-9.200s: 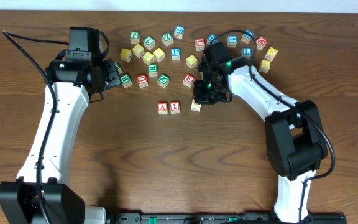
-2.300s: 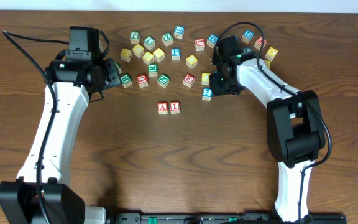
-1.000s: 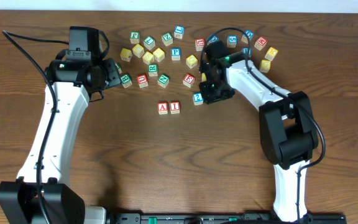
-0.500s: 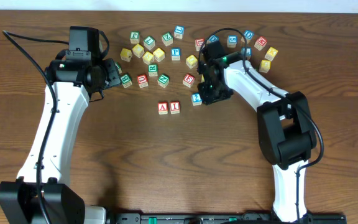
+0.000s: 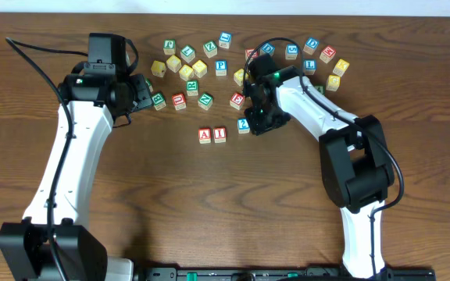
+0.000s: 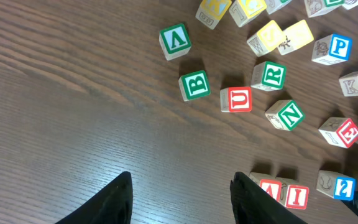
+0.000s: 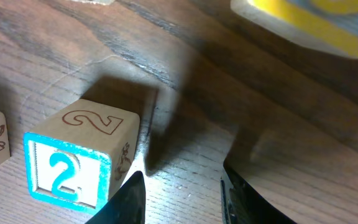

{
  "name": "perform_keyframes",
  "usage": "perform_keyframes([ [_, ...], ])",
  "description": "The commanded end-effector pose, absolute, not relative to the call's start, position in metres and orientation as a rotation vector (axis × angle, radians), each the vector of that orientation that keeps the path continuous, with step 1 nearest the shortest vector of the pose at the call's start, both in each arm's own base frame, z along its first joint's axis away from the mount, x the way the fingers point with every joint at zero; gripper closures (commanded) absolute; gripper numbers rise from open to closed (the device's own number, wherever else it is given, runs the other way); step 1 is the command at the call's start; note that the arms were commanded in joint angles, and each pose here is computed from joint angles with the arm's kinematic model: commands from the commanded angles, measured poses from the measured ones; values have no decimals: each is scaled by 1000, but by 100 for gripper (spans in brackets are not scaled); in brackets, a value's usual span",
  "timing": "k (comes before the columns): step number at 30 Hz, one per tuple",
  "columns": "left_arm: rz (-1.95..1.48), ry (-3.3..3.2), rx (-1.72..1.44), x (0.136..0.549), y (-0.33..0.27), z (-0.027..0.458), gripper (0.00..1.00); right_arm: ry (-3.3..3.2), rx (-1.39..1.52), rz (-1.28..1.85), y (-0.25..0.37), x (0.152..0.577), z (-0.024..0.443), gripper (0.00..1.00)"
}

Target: Spell out AI2

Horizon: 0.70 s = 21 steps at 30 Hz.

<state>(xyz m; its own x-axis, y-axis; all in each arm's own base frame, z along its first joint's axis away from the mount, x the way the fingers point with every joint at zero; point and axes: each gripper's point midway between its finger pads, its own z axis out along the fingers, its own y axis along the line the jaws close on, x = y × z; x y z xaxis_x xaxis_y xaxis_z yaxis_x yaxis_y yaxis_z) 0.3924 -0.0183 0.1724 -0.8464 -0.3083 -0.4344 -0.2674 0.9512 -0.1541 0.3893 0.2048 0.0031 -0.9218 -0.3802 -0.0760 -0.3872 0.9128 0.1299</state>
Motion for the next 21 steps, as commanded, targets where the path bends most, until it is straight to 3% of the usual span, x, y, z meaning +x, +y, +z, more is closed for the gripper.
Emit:
perform_keyframes([
  [1,-97,2661,-419,391,-16,163,50,3036,-667,187,215,382,-7,64],
  [13,-95,2667,-420,391,-16,161,50,3017,-705,127,219,382,-4,62],
  [21,-83,2711,-425,381,-15,156,50,3036,-397,159,206,404,7,58],
])
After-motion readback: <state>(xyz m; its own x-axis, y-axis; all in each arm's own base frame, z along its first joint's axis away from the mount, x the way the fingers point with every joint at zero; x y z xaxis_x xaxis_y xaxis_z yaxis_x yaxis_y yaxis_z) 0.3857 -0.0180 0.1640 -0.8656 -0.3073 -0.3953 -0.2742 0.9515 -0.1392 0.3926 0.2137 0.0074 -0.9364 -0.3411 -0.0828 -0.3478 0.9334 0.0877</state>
